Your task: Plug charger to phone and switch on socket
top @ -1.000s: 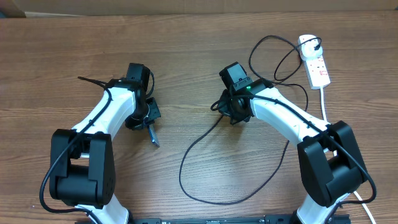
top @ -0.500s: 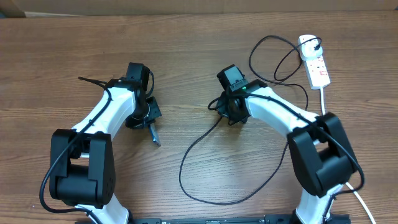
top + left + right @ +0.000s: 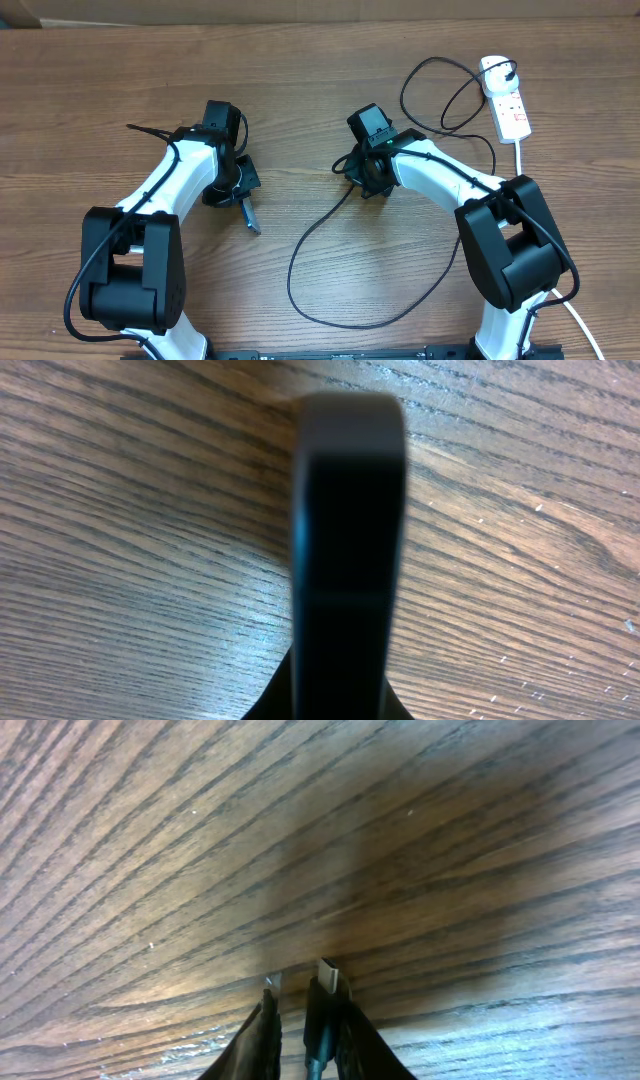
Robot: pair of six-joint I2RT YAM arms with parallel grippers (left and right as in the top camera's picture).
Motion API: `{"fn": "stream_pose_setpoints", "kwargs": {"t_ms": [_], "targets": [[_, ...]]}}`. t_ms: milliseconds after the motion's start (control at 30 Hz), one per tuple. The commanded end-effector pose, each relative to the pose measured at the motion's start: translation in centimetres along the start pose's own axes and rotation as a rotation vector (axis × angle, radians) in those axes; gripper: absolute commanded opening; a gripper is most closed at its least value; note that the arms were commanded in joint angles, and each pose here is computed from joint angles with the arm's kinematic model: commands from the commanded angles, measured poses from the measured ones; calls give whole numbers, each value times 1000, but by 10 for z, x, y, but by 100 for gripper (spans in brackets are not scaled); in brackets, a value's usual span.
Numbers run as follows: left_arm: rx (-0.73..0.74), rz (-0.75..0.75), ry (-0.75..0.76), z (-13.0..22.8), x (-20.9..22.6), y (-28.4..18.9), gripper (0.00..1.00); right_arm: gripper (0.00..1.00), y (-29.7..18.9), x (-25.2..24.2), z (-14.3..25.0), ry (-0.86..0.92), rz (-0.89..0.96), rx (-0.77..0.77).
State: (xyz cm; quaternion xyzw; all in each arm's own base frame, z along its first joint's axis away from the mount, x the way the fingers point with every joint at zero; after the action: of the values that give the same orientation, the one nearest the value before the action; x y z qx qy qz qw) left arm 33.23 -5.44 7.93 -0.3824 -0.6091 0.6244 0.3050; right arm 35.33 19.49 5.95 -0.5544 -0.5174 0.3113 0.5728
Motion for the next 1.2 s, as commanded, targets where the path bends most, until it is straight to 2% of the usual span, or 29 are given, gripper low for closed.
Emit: {"fn": "stream_pose_setpoints", "kwargs": {"t_ms": [0,200,367,467,600,733,800,867,900,1000,1067,1133,1167], "targets": [[12,6,-13,-1,-3,3,4,16,18,-8,6,21,34,41],[12,7,-13,-1,-3,3,4,4,18,-7,4,21,27,31],[18,15,-13,0,-4,3,4,4,18,-5,4,10,12,36],[55,68,-12,4,-10,1,4,4,8,7,4,-87,-107,80],[112,252,54,0,-33,-19,4,4,-33,26,1,-264,-374,134],[129,522,109,-12,-57,-69,4,4,-91,39,8,-424,-670,176],[120,609,117,-17,-61,-91,4,4,-102,39,13,-456,-719,198],[102,720,143,-23,-63,-119,4,4,-111,38,24,-500,-780,251],[92,800,153,-28,-62,-140,4,4,-118,39,35,-548,-866,303],[94,917,148,-37,-55,-164,4,4,-139,41,56,-641,-1085,391],[149,1034,122,-41,-50,-178,4,4,-154,41,68,-660,-1220,435],[200,1138,122,-43,-45,-189,4,4,-161,40,76,-661,-1272,459],[248,1241,148,-42,-42,-201,4,4,-166,39,83,-650,-1303,491]]}}
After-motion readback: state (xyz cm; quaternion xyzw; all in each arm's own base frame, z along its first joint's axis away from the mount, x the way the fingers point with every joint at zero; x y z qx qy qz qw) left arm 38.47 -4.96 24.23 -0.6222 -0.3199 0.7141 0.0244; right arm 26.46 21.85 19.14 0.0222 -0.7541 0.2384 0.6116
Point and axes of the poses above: each gripper's point midway between its finger pads, its own y axis out along the fingers, its own x axis along the line the jaws close on, z = x × y, the point moved 6 cm from there along -y, back along the fingers, and after that the axes turned 10 degrees about -y, right-handed, at the moved point
